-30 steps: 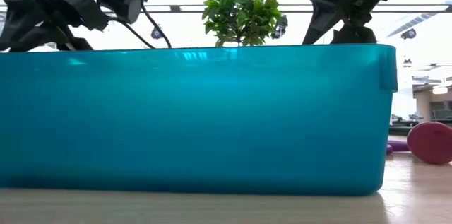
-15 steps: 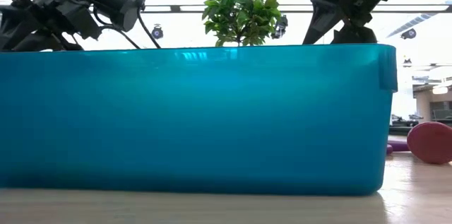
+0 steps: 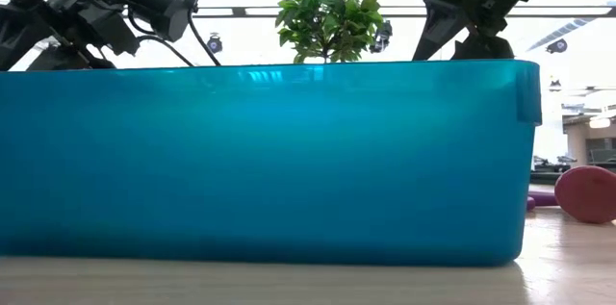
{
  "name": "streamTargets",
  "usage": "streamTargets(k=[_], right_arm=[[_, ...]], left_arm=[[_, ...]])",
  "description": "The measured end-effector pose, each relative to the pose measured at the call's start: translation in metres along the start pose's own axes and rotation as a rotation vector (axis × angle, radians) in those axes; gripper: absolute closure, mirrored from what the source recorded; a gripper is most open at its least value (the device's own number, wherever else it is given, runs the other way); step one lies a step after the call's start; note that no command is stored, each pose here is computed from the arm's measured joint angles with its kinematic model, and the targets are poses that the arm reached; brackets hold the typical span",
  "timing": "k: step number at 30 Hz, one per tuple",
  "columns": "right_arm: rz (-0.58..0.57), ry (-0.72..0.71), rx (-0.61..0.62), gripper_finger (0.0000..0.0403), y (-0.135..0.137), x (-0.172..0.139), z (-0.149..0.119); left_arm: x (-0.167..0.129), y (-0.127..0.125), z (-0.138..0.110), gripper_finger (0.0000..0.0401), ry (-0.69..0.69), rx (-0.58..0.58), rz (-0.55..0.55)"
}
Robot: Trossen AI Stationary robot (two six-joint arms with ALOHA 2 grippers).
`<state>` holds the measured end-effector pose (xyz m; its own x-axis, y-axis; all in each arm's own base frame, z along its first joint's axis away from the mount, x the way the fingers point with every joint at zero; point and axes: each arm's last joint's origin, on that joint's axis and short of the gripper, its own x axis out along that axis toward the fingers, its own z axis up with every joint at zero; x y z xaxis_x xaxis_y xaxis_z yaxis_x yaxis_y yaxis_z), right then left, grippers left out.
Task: Pick & Place Paint Supplies
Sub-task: Put the green scissors into the transparent bin
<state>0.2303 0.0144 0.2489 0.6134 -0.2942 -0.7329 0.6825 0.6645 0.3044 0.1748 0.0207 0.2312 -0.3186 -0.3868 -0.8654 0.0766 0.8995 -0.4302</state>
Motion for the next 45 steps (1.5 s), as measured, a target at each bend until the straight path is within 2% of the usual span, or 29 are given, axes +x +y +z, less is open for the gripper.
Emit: streamTargets(k=[10, 17, 20, 23, 26, 29, 32, 36, 40, 42, 45], right_arm=[[0.000, 0.000, 0.000, 0.0100, 0.000, 0.000, 0.000], [-0.002, -0.002, -0.001, 0.0100, 0.000, 0.000, 0.000], [-0.004, -0.005, 0.000, 0.0100, 0.000, 0.000, 0.000], [-0.012, -0.015, 0.001, 0.0100, 0.000, 0.000, 0.000], [-0.019, -0.024, 0.013, 0.0100, -0.001, 0.000, 0.001], [-0.020, -0.026, 0.019, 0.0100, -0.001, 0.000, 0.001], [-0.020, -0.027, 0.027, 0.0100, -0.001, 0.000, 0.001], [-0.018, -0.025, 0.043, 0.0100, -0.001, 0.000, 0.001], [-0.012, -0.023, 0.059, 0.0100, 0.000, 0.000, -0.001], [-0.007, -0.021, 0.071, 0.0100, 0.001, -0.001, -0.002], [0.000, -0.022, 0.087, 0.0100, 0.003, -0.001, -0.002]], left_arm=[[-0.007, -0.002, 0.002, 0.0272, -0.026, -0.014, 0.013], [-0.035, -0.010, 0.007, 0.0272, -0.129, 0.003, 0.063], [-0.050, -0.013, 0.008, 0.0272, -0.176, -0.024, 0.128], [-0.064, -0.013, 0.012, 0.0271, -0.251, -0.147, 0.240], [-0.080, -0.009, 0.020, 0.0271, -0.418, -0.333, 0.314], [-0.096, 0.001, 0.029, 0.0271, -0.583, -0.523, 0.263], [-0.106, 0.016, 0.037, 0.0271, -0.644, -0.708, 0.211], [-0.096, 0.044, 0.053, 0.0271, -0.526, -0.861, 0.179], [-0.069, 0.070, 0.076, 0.0271, -0.338, -0.890, 0.183], [-0.057, 0.082, 0.087, 0.0271, -0.262, -0.894, 0.235], [-0.046, 0.095, 0.095, 0.0271, -0.177, -0.915, 0.368]])
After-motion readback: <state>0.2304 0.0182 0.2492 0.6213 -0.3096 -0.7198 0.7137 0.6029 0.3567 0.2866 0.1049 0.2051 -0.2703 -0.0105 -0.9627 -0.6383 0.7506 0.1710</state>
